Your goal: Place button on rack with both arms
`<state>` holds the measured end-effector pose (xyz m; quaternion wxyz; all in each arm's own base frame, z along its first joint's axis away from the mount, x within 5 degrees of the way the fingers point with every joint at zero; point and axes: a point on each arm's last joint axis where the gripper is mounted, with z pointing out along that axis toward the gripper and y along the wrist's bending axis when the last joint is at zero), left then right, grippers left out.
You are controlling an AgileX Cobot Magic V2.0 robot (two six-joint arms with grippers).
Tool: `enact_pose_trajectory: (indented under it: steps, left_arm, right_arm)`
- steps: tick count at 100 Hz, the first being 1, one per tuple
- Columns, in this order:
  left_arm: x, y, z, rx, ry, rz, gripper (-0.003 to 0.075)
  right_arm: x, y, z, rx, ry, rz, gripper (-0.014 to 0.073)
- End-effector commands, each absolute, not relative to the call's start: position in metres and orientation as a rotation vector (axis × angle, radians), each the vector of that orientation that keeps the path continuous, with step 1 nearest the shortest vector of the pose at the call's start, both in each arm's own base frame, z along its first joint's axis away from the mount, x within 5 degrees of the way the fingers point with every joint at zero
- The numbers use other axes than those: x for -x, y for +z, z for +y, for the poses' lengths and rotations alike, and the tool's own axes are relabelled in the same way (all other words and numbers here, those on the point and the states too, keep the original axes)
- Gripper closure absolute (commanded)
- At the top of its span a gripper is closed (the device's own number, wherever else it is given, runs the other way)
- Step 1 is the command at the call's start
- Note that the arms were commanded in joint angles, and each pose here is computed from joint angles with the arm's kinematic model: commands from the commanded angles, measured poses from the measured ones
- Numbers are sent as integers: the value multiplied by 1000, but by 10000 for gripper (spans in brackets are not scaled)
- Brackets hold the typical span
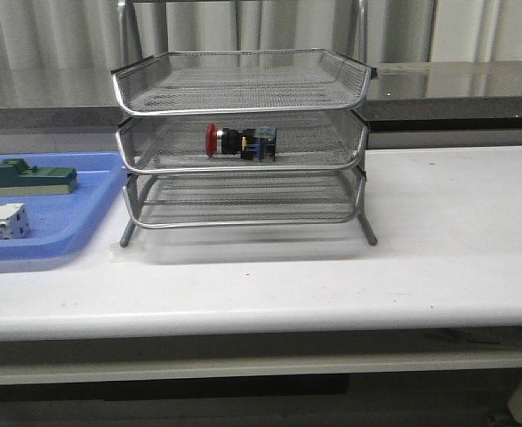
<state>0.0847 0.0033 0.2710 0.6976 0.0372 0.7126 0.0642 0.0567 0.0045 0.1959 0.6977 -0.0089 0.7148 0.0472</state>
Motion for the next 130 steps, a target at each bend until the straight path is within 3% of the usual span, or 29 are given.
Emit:
enact_pose_trajectory:
  steps: [1, 44, 80, 130]
  left_arm:
    - [-85, 282, 5, -44, 135, 1505, 716]
    - [-80, 240, -1, -58, 41, 1544, 716]
    - [-60, 204, -2, -43, 3, 1466, 716]
    - [-55, 203, -1, -24, -7, 1452, 716]
  right_arm:
    - [-54, 210, 4, 15, 104, 1473, 662]
    - [-54, 210, 4, 15, 104, 1473, 662]
    - [-54, 210, 4, 15, 104, 1473, 662]
    - [-54, 210, 4, 15, 104, 1473, 662]
